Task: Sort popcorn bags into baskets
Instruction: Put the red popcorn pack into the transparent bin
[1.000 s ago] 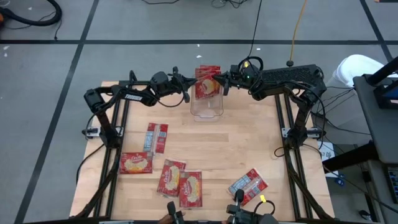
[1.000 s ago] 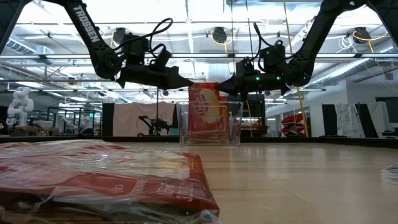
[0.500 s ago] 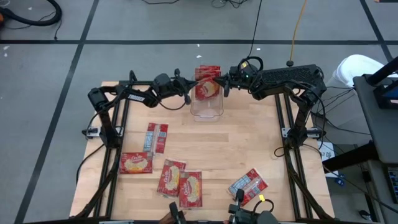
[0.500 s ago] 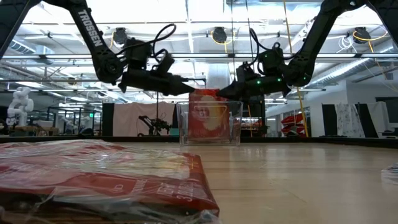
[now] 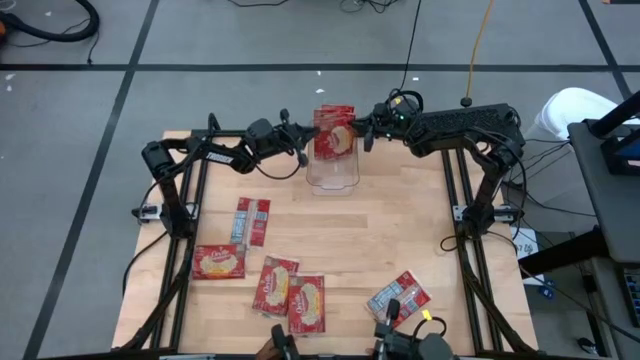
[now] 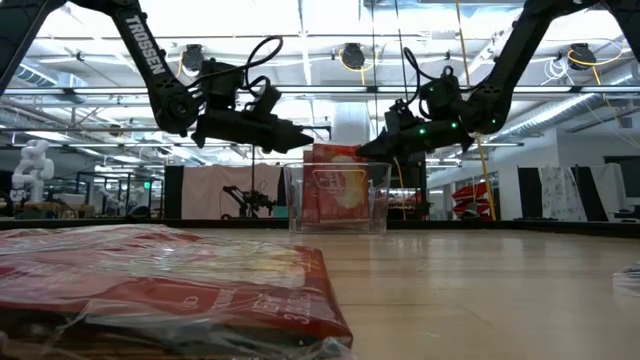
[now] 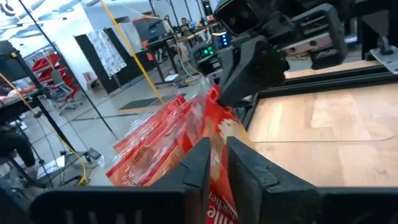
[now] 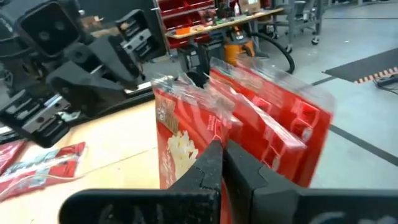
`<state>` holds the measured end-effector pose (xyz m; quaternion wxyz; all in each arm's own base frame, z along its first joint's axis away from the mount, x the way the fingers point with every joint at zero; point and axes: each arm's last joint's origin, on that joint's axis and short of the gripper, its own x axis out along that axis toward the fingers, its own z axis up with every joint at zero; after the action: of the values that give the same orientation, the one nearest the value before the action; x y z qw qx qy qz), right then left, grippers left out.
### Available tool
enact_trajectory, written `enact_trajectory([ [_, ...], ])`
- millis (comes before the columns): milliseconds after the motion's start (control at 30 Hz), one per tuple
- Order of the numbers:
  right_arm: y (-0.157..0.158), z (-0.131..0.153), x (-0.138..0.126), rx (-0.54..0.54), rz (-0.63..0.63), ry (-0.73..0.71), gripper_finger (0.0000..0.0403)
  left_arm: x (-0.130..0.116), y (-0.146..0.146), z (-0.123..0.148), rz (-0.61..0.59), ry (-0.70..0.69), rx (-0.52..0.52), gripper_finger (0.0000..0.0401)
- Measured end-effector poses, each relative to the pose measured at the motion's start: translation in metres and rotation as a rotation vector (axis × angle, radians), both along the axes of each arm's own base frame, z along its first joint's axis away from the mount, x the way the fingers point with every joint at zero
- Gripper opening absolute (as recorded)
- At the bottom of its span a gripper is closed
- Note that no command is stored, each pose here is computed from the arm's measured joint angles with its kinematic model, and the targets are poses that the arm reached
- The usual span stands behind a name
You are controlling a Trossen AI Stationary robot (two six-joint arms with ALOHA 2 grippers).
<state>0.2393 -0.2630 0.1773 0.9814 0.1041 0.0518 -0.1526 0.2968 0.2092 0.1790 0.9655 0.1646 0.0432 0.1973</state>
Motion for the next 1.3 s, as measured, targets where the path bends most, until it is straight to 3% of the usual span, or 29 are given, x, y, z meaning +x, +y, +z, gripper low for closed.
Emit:
enact_trajectory([
  [167,0.001,0.002,-0.001,-0.002,0.004,0.014,0.0,0.0,0.001,0.0,0.028,-0.005,-0.016,0.0081],
  [867,-0.006,-0.005,-0.011,0.006,-0.02,0.08,0.0,0.0,0.0,-0.007,0.046,0.016,-0.141,0.0081],
  [1033,-0.003,0.004,-0.013,-0.019,-0.019,0.071,0.0,0.001,-0.002,-0.007,0.042,0.005,-0.166,0.0081],
  [1300,0.003,0.024,-0.018,-0.07,-0.033,0.094,0.0,0.004,-0.009,-0.011,-0.085,0.008,-0.277,0.0081],
])
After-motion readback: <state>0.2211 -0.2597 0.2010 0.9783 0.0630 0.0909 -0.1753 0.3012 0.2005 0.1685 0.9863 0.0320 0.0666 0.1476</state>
